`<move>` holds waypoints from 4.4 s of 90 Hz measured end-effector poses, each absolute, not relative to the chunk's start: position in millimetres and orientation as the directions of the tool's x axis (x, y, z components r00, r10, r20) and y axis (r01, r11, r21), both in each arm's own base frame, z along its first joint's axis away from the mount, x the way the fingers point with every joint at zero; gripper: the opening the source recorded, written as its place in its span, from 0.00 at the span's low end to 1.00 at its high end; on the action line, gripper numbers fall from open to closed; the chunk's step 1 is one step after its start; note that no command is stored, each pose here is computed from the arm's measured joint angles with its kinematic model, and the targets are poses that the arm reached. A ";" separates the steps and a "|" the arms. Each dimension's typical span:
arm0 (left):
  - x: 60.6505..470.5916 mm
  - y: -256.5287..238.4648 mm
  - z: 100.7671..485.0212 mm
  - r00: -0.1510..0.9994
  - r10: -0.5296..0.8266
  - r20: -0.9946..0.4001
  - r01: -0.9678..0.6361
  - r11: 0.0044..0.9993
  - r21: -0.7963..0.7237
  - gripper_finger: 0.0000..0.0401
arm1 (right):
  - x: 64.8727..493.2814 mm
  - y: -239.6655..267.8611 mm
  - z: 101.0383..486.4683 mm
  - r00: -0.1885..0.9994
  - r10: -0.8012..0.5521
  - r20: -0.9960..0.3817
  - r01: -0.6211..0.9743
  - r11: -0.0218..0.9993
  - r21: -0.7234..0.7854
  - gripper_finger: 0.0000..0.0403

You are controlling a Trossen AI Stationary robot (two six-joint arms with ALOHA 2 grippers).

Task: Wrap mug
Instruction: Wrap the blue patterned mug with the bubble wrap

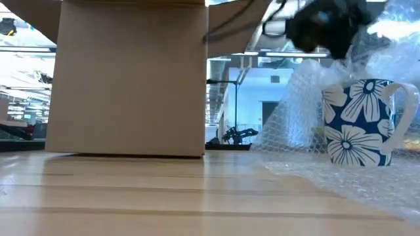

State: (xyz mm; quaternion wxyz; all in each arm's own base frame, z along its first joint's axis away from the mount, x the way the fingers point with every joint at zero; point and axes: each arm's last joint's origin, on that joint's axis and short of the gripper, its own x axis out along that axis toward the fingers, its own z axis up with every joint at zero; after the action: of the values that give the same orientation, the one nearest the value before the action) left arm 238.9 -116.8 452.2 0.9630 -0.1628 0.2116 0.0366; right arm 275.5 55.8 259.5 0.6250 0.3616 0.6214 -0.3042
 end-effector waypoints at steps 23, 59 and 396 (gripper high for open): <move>238.9 -116.8 452.2 0.908 0.002 -0.420 -0.139 0.944 -0.298 0.44 | 268.2 61.2 300.4 0.184 0.097 -0.978 0.795 0.571 0.206 0.00; 238.9 -116.8 452.0 0.907 0.002 -0.421 -0.138 0.946 -0.293 0.44 | 287.8 66.2 224.6 0.027 0.030 -0.999 0.810 0.585 0.040 0.00; 239.3 -117.0 452.9 0.911 0.000 -0.413 -0.138 0.942 -0.305 0.44 | 301.1 74.2 291.8 0.227 0.102 -0.969 0.669 0.706 0.231 0.00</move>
State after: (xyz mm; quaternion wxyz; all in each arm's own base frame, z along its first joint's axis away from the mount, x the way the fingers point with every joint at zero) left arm 239.3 -117.0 452.9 0.9632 -0.1663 0.2081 0.0359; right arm 301.1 74.2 291.8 0.7114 0.3276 0.5889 -0.1992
